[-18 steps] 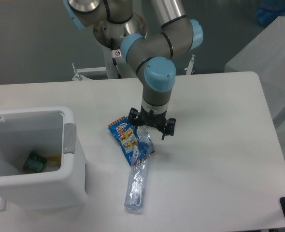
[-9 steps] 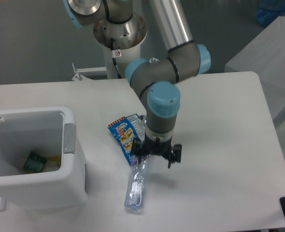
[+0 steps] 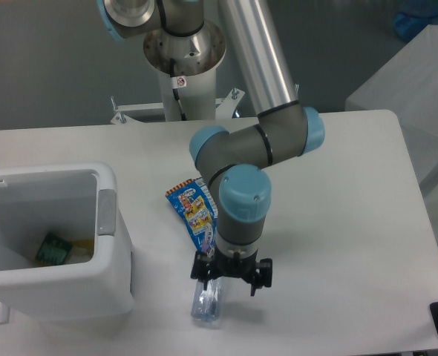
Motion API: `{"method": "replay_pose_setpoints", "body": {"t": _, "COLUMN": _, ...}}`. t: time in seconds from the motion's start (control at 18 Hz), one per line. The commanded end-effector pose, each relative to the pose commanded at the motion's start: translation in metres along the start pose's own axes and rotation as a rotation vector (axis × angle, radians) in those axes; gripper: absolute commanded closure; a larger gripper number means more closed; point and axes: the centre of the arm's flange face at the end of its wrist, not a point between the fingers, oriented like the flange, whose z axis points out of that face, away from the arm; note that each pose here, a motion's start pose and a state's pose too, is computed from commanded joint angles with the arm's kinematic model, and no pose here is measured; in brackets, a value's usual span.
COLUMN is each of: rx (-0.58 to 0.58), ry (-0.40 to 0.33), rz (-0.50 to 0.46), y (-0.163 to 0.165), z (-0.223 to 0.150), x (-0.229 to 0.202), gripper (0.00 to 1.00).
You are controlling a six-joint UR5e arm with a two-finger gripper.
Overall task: Place the trash in the trash can
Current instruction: 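Lower the gripper over the bottle's cap end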
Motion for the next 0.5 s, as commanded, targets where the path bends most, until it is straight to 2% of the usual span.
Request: {"method": "replay_pose_setpoints", "body": {"t": 0.5, "rx": -0.032, "ry": 0.01, "rz": 0.019, "y": -0.003, "z": 0.031, "x": 0.012, "gripper": 0.0}}
